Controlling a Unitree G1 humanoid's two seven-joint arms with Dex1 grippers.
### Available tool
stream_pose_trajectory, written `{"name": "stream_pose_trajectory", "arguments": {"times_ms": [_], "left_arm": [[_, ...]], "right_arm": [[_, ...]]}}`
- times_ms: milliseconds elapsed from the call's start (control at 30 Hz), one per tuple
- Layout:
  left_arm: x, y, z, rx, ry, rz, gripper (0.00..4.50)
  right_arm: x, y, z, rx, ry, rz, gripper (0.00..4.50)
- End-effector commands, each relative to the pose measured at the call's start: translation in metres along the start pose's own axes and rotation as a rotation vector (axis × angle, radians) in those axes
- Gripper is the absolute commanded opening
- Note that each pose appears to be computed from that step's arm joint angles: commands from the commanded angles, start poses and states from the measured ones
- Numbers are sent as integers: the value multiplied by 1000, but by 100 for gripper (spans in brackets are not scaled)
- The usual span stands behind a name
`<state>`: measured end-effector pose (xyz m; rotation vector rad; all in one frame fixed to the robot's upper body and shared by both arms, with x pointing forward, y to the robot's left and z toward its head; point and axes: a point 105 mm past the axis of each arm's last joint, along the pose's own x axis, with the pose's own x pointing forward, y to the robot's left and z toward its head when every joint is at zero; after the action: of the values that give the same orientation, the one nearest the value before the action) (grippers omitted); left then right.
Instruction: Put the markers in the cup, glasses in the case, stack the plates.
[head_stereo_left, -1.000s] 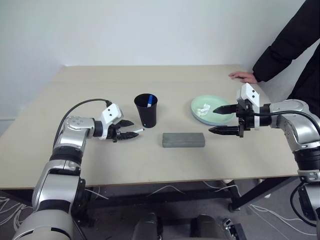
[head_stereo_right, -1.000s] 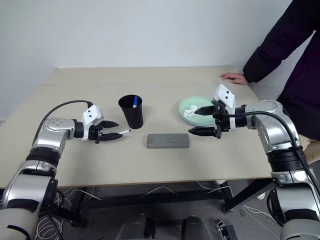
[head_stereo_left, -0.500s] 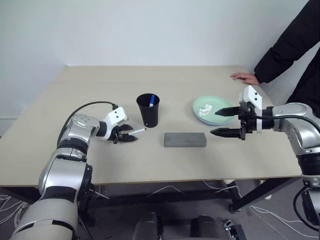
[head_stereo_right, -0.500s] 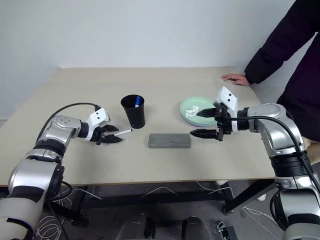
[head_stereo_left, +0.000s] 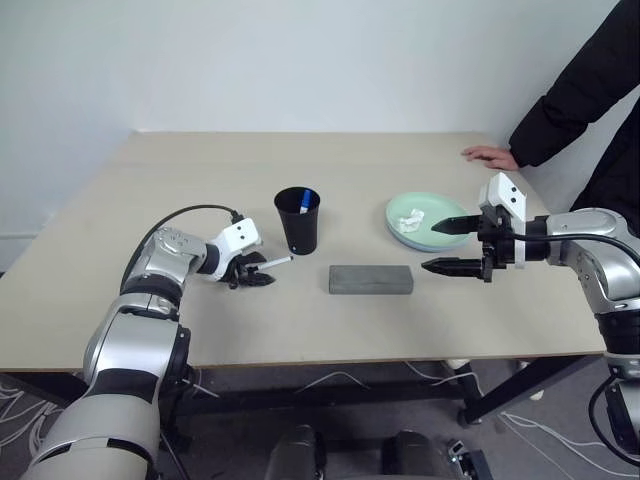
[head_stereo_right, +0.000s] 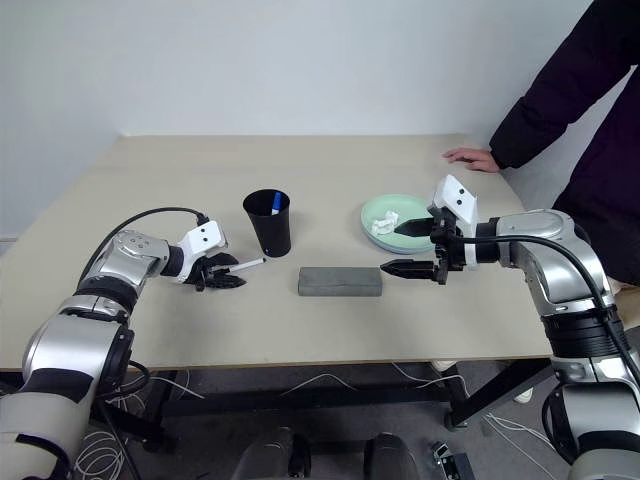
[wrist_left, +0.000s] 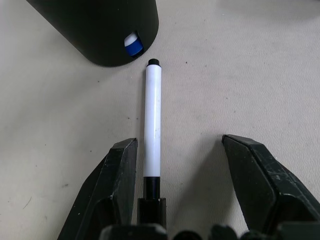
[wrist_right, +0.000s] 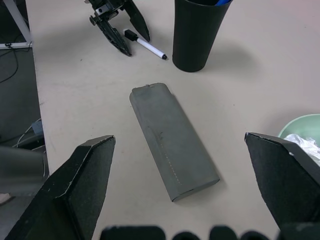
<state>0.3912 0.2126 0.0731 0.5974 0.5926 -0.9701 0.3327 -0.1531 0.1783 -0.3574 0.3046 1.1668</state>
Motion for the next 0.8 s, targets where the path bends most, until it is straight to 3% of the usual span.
{"name": "stream_pose_trajectory", "arguments": {"times_ms": [33,267,600,800], "left_arm": [[-2,4,6,6,11,8,229],[-1,1,1,-23,29,-11,2],[0,-7,3,-24,-1,-77,2],[-15,-21,36,-16,-158,-288,2]], "right_arm": [[-9,-2,14,-45,-31,-27,450],[-10,-2,14,-46,-30,-28,450],[-9,-2,14,-46,-31,-27,450],[-8,-3,14,-49,-32,-26,450]]}}
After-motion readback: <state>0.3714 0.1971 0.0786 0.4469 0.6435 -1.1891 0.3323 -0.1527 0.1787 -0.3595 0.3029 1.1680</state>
